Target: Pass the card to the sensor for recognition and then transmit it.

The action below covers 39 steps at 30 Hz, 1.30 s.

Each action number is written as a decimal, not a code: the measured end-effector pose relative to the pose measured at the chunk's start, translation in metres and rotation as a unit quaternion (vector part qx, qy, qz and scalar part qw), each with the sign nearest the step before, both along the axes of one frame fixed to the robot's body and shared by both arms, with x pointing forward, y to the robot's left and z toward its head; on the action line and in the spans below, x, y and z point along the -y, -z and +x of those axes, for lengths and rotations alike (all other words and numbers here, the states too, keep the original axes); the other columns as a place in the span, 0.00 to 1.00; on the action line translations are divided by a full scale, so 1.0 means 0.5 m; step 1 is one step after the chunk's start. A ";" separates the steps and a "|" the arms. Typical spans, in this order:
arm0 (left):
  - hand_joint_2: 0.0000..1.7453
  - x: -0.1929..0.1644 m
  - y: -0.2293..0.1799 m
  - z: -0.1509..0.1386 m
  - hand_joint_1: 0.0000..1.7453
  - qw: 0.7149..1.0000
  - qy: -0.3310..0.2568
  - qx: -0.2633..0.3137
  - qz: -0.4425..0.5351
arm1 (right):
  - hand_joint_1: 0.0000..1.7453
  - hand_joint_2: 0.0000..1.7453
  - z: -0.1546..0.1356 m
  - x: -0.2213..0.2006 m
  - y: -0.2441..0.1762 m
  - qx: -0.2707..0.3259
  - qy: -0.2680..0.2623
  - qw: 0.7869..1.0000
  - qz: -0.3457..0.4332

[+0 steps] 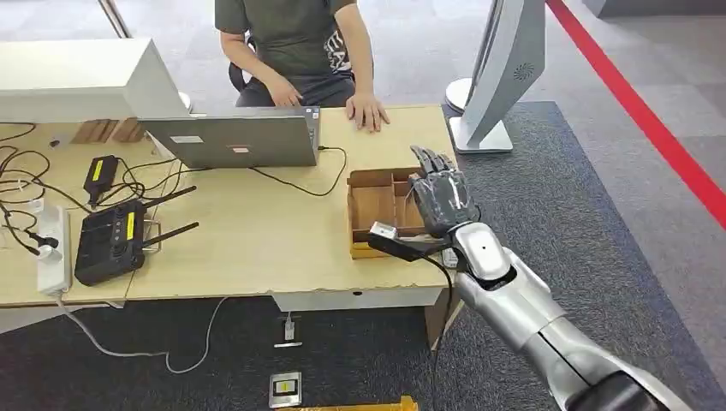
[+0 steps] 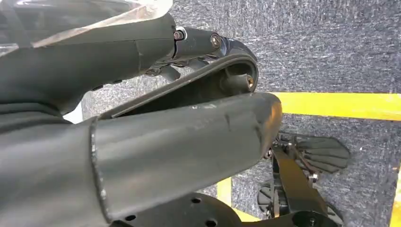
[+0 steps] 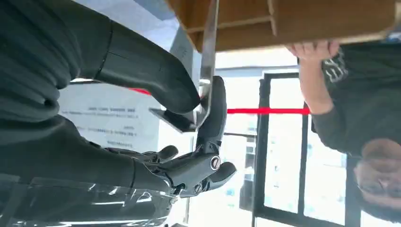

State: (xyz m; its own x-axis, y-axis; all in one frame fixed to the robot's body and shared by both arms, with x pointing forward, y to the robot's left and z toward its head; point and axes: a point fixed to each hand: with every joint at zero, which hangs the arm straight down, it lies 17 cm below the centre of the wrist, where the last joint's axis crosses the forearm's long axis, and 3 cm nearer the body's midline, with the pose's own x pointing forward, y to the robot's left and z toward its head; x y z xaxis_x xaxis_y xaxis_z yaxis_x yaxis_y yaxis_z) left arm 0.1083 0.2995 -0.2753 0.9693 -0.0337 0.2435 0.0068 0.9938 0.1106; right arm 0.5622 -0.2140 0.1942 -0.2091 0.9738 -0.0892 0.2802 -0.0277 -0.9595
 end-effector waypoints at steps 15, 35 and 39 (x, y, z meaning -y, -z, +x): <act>0.00 0.002 0.000 0.002 0.00 1.000 0.012 -0.003 0.001 | 1.00 1.00 0.054 -0.079 -0.203 0.076 -0.027 0.996 -0.028; 0.00 0.005 0.000 0.004 0.00 1.000 0.013 -0.005 -0.002 | 1.00 1.00 0.130 -0.137 -0.242 0.056 -0.002 0.997 -0.061; 0.00 0.002 0.001 0.000 0.00 1.000 0.005 -0.012 0.001 | 1.00 1.00 0.125 -0.165 -0.229 0.053 -0.011 0.996 -0.065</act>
State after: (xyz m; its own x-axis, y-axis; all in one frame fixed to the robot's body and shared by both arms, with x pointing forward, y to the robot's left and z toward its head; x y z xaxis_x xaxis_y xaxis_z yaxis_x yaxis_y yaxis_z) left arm 0.1080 0.2984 -0.2756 0.9743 -0.0442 0.2210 0.0198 0.9936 0.1114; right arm 0.6249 -0.1313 0.3087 -0.2133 0.9480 -0.2363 0.3811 -0.1420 -0.9136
